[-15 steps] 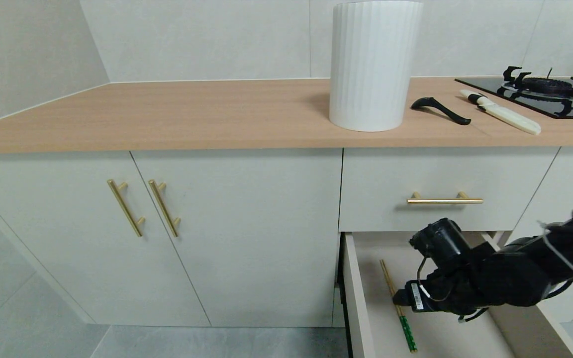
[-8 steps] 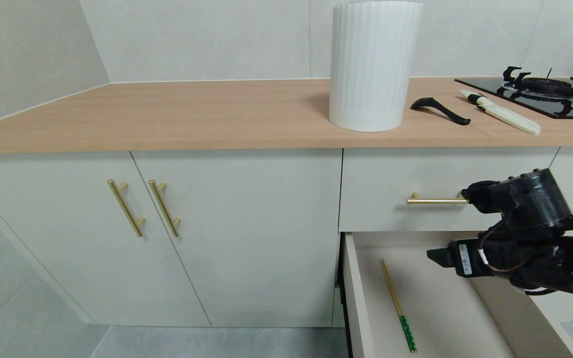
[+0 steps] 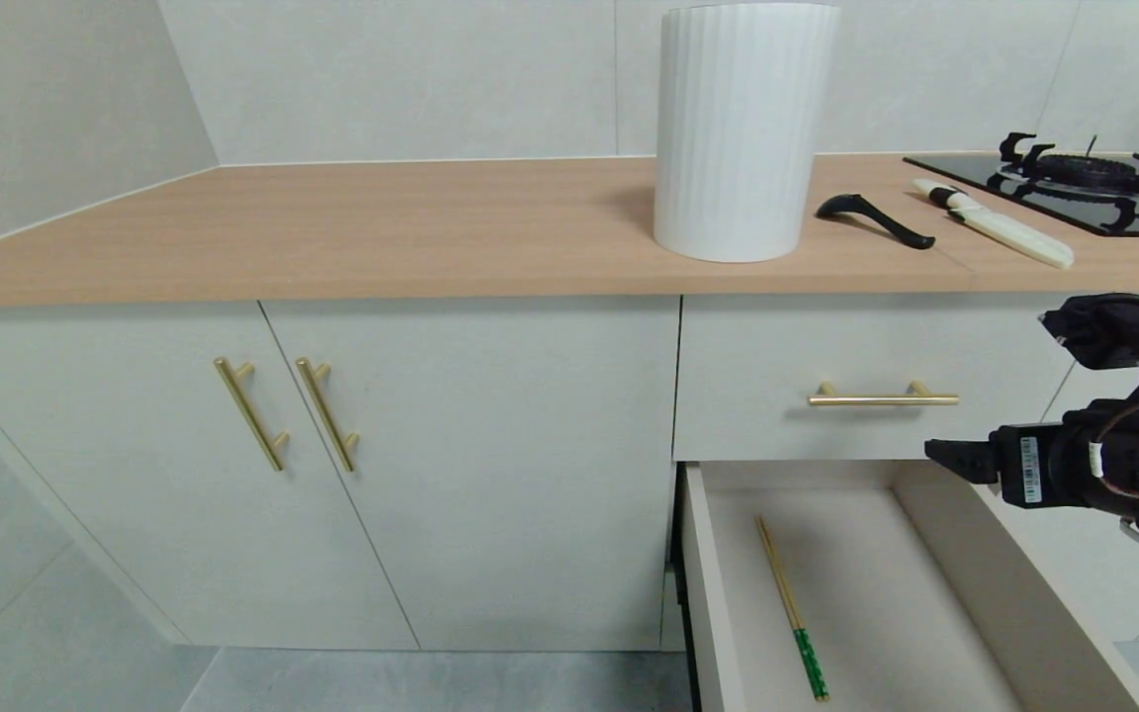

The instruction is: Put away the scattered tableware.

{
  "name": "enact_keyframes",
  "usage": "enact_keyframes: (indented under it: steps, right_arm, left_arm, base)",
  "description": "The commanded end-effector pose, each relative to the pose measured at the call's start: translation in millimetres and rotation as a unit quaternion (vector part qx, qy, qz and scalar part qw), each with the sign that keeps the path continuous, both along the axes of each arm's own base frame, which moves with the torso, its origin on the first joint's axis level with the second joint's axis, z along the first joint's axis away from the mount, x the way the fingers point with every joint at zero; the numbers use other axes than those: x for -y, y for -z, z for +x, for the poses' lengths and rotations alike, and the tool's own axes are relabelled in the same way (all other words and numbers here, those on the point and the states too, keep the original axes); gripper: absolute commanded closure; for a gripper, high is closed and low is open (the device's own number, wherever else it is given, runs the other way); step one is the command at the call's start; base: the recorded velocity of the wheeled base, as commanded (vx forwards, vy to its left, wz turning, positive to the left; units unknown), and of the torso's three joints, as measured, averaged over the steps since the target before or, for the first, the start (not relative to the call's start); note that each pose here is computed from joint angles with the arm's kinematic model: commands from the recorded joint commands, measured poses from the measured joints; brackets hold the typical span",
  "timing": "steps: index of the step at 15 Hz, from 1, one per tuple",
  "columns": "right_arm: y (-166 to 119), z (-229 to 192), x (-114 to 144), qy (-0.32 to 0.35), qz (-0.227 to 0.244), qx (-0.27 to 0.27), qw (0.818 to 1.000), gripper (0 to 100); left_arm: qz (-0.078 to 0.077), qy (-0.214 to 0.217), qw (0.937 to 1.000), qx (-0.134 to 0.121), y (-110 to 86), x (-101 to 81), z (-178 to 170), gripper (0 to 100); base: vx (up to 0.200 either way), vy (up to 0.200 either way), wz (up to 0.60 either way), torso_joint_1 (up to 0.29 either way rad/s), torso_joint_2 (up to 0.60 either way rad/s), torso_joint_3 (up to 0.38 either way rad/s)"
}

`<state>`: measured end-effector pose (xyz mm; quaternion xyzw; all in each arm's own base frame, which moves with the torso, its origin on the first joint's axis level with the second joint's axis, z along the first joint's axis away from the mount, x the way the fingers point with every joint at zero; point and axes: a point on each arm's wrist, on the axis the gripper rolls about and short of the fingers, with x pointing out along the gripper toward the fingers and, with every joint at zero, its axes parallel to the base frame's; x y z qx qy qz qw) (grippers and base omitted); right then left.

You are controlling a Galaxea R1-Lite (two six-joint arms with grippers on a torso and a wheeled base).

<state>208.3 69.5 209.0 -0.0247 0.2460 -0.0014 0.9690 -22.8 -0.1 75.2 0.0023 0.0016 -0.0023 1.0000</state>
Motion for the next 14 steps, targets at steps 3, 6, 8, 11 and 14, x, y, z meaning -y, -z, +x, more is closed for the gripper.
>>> enact_keyframes:
  steps: [3, 6, 8, 11, 14]
  right_arm:
    - [-3.8, -2.9, 1.6, 0.001, 0.003, 0.008, 1.0, 0]
    - [-2.8, -2.4, 1.4, 0.001, 0.002, 0.006, 1.0, 0]
    - [-2.4, -2.1, 1.3, 0.001, 0.002, 0.005, 1.0, 0]
    - [-1.4, -2.5, 1.4, 0.001, 0.001, 0.003, 1.0, 0]
    - [-1.5, -2.8, 1.5, 0.001, 0.002, 0.004, 1.0, 0]
  left_arm:
    - [0.0, 0.0, 1.0, -0.001, 0.0, 0.0, 0.1, 0]
    - [0.0, 0.0, 1.0, -0.001, 0.0, 0.0, 0.1, 0]
    - [0.0, 0.0, 1.0, -0.001, 0.0, 0.0, 0.1, 0]
    - [0.0, 0.0, 1.0, -0.001, 0.0, 0.0, 0.1, 0]
    - [0.0, 0.0, 1.0, -0.001, 0.0, 0.0, 0.1, 0]
  base:
    - [0.0, 0.0, 0.0, 0.0, 0.0, 0.0]
    - [0.0, 0.0, 0.0, 0.011, -0.05, -0.035]
    - [0.0, 0.0, 0.0, 0.066, -0.28, -0.246]
    - [0.0, 0.0, 0.0, 0.119, -0.36, -0.303]
    - [0.0, 0.0, 0.0, 0.048, -0.23, -0.121]
